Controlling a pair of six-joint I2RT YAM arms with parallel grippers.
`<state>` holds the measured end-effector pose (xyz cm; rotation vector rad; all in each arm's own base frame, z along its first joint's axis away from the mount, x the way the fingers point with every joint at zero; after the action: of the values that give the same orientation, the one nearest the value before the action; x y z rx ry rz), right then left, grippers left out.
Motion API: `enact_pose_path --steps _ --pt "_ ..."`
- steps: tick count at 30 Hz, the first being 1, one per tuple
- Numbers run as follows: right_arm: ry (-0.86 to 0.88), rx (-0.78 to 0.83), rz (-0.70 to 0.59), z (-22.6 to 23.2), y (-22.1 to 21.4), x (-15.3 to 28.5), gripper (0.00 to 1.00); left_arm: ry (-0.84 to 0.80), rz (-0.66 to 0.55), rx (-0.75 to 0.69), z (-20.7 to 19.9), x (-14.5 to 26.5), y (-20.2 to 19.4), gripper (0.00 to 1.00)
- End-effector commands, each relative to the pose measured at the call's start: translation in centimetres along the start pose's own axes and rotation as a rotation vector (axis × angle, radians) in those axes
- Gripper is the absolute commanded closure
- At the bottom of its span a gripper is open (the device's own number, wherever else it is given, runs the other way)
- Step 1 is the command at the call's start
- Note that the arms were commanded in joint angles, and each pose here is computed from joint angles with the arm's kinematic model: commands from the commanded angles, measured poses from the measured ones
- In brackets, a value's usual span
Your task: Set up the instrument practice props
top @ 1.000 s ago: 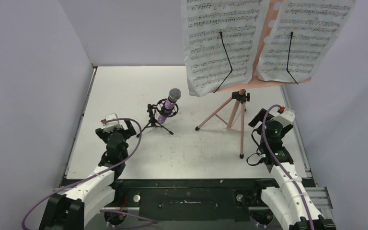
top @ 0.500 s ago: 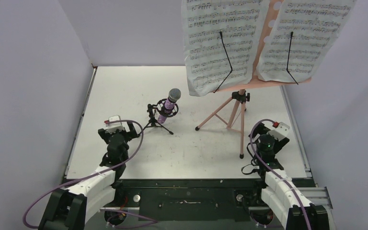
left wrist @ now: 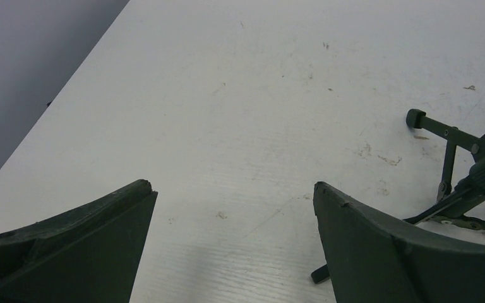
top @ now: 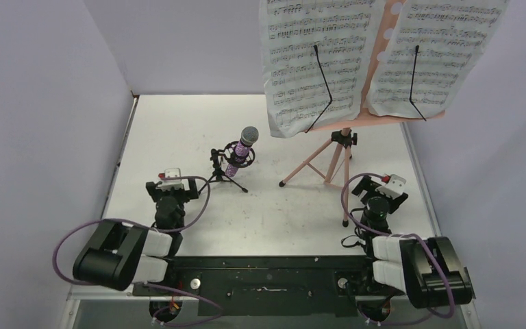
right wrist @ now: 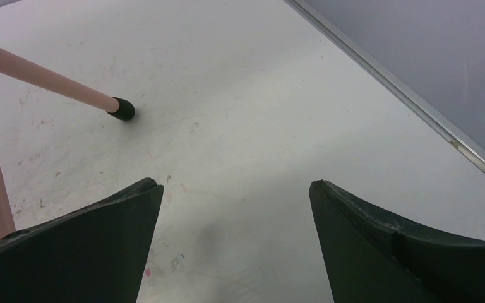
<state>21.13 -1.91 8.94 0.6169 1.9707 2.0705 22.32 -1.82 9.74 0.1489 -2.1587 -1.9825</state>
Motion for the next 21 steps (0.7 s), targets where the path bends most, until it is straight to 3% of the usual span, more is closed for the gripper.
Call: enact_pose_path --steps 1,5,10,21 --pt "0.046 -0.013 -0.159 0.8 2.1 -0.9 0.10 -0.086 -0.160 -0.001 -1.3 -2.1 2.1 0.04" --pt "0.076 0.037 -0.185 1.8 2.6 -2.1 0.10 -0.053 -0.183 0.040 -0.7 -2.1 1.8 0.04" --pt "0.104 0.062 -0.219 2.2 1.8 -2.2 0.10 -0.126 -0.041 0.007 -1.1 -4.4 1.4 0.04" --pt "0.098 0.179 -0.038 5.0 0.5 -5.8 0.10 -0.097 -0.033 0.006 -1.0 -5.0 1.6 0.04"
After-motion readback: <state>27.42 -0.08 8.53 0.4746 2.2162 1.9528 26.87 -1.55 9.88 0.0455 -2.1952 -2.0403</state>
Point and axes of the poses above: each gripper's point midway between its finger pads, its own x axis back along the fingers, its own z axis along the line the jaws close on, y = z × x, the point moved 9 cm from there along x, back along the fingers, and after that the axes turned 6 degrees about x, right-handed, at the moved point
